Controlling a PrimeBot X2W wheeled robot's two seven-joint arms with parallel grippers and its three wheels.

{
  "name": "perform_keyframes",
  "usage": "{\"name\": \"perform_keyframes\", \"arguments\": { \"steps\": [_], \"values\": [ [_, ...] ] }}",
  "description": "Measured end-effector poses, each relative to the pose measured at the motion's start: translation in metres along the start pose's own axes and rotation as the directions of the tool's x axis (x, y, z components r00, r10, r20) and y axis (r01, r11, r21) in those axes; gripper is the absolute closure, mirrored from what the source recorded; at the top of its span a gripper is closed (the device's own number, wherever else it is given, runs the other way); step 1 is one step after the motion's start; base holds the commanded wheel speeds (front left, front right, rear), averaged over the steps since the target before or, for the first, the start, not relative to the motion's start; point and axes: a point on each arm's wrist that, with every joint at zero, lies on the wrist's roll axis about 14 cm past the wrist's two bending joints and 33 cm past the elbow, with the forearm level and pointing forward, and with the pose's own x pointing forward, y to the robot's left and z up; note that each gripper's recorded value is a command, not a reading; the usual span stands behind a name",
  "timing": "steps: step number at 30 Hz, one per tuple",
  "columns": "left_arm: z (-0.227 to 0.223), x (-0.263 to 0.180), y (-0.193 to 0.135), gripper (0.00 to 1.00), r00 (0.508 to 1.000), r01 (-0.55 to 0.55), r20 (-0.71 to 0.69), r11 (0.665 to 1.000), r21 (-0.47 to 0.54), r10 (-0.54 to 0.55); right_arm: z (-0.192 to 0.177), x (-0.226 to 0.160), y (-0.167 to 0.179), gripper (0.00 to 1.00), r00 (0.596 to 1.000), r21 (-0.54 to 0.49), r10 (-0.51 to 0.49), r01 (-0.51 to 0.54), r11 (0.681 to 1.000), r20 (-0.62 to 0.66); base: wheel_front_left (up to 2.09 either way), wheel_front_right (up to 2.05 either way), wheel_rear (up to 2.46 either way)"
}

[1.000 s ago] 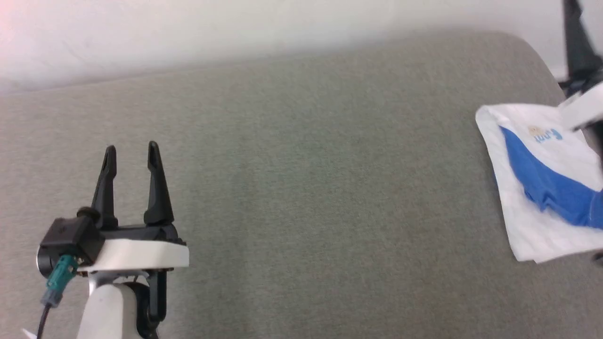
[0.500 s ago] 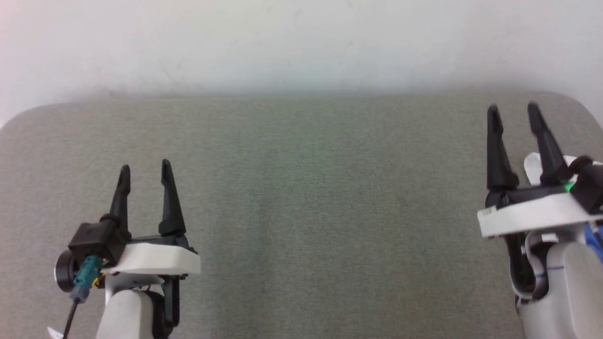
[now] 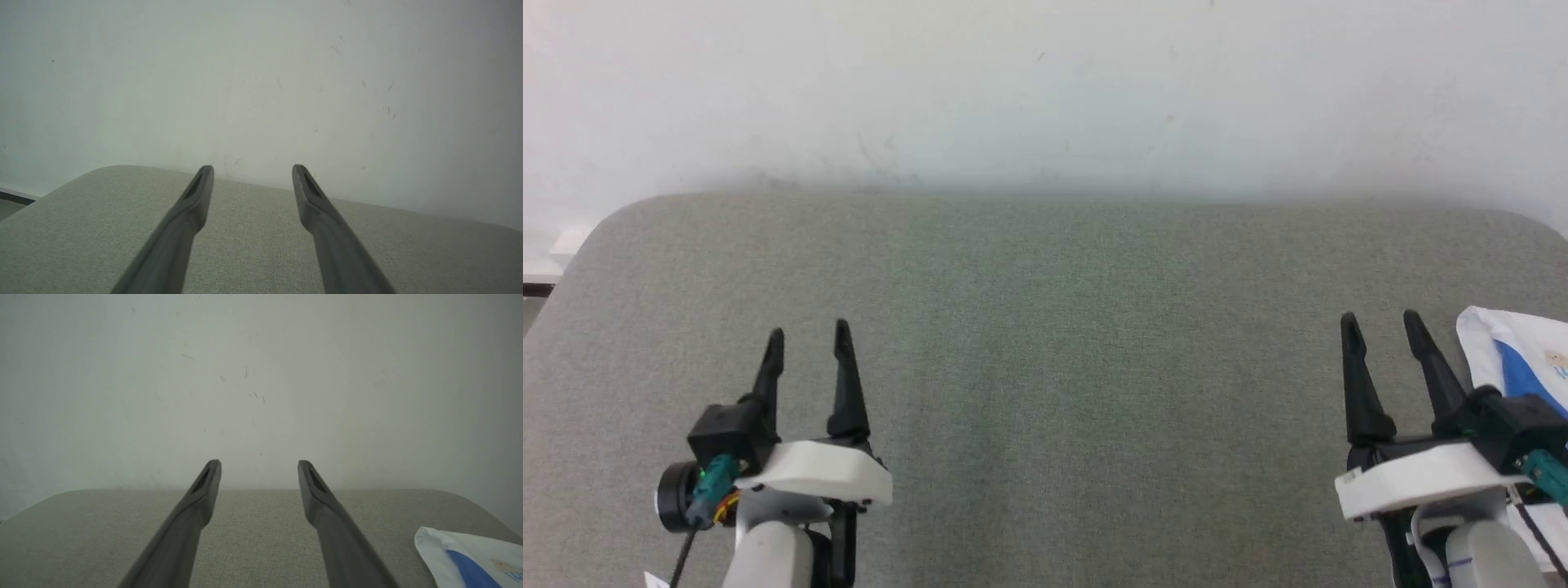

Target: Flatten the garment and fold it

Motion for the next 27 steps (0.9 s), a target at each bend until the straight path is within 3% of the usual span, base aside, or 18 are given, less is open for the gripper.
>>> {"name": "perform_keyframes", "arguments": {
  "steps": [17, 18, 27],
  "values": [
    [-0.045, -0.016, -0.012, 0.00, 0.990, 0.036, -0.137, 0.999, 0.012, -0.034, -0.032, -0.022, -0.006, 0.00, 0.994, 0.019, -0.024, 0.026, 0.999, -0.103, 0.00, 0.00, 0.00],
    [-0.046, -0.016, -0.012, 1.00, 0.990, 0.037, -0.140, 0.999, 0.010, -0.035, -0.032, -0.022, -0.006, 1.00, 0.994, 0.019, -0.024, 0.026, 0.999, -0.104, 0.00, 0.00, 0.00],
    [-0.046, -0.015, -0.013, 1.00, 0.989, 0.040, -0.143, 0.999, 0.011, -0.038, -0.033, -0.022, -0.005, 1.00, 0.994, 0.018, -0.022, 0.024, 1.000, -0.109, 0.00, 0.00, 0.00]
  ]
}}
